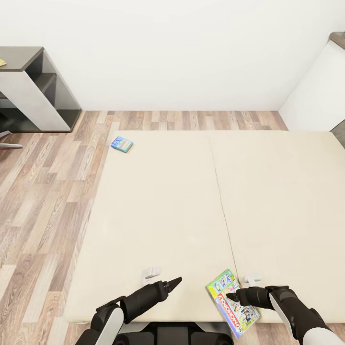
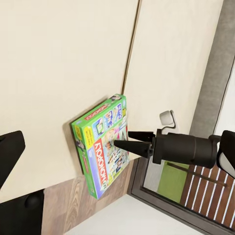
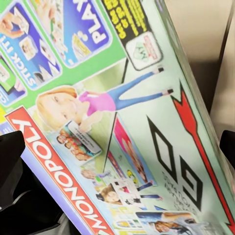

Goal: Put all the toys in the child's room - the three board games (two on the bed and one on the table), the two jigsaw puzzles on the table, and the tennis ball on the table - inside the toy box on the table in the child's room.

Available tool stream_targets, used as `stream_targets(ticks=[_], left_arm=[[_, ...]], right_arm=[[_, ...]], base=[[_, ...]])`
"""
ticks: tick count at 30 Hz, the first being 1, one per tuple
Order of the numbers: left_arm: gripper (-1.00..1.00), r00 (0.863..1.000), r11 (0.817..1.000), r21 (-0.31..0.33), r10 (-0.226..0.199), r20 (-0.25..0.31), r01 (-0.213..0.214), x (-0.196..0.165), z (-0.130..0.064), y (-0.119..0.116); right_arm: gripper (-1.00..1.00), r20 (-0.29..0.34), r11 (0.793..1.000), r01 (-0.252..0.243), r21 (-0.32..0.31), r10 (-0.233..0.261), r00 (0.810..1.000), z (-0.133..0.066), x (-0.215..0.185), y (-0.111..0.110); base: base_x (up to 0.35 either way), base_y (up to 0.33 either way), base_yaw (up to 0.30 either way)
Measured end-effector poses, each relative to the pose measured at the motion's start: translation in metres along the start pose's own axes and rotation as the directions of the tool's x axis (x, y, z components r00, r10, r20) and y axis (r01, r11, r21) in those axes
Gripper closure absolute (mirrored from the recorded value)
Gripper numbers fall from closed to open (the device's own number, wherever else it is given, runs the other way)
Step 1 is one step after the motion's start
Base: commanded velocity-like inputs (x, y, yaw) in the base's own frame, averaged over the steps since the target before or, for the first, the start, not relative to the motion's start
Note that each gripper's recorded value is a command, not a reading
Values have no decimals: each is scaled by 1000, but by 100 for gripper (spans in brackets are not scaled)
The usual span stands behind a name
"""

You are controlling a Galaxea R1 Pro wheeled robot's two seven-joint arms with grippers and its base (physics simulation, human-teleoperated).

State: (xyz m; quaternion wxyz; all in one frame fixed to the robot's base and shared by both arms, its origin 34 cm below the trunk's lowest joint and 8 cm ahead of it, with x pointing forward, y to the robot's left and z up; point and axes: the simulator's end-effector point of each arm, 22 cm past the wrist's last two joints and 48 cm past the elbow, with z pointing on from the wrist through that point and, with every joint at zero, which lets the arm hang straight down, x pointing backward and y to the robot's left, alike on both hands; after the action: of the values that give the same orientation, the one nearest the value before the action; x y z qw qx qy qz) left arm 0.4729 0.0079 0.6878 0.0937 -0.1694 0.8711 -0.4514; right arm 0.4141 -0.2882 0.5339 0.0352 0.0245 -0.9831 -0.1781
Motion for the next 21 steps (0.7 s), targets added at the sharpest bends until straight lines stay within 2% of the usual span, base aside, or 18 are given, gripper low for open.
stream_targets(ticks=[15, 21], left_arm=[[-100, 1000, 1000, 0, 0, -1, 0, 0, 0, 0], [-100, 1000, 1000, -1, 0, 0, 0, 0, 0, 0]], right_arm=[[-100, -2, 1000, -4, 9, 4, 1000, -5, 1, -9], [-100, -6, 999, -4, 32, 4, 1000, -12, 2, -25]], base=[[0, 0, 0], [0, 0, 0]])
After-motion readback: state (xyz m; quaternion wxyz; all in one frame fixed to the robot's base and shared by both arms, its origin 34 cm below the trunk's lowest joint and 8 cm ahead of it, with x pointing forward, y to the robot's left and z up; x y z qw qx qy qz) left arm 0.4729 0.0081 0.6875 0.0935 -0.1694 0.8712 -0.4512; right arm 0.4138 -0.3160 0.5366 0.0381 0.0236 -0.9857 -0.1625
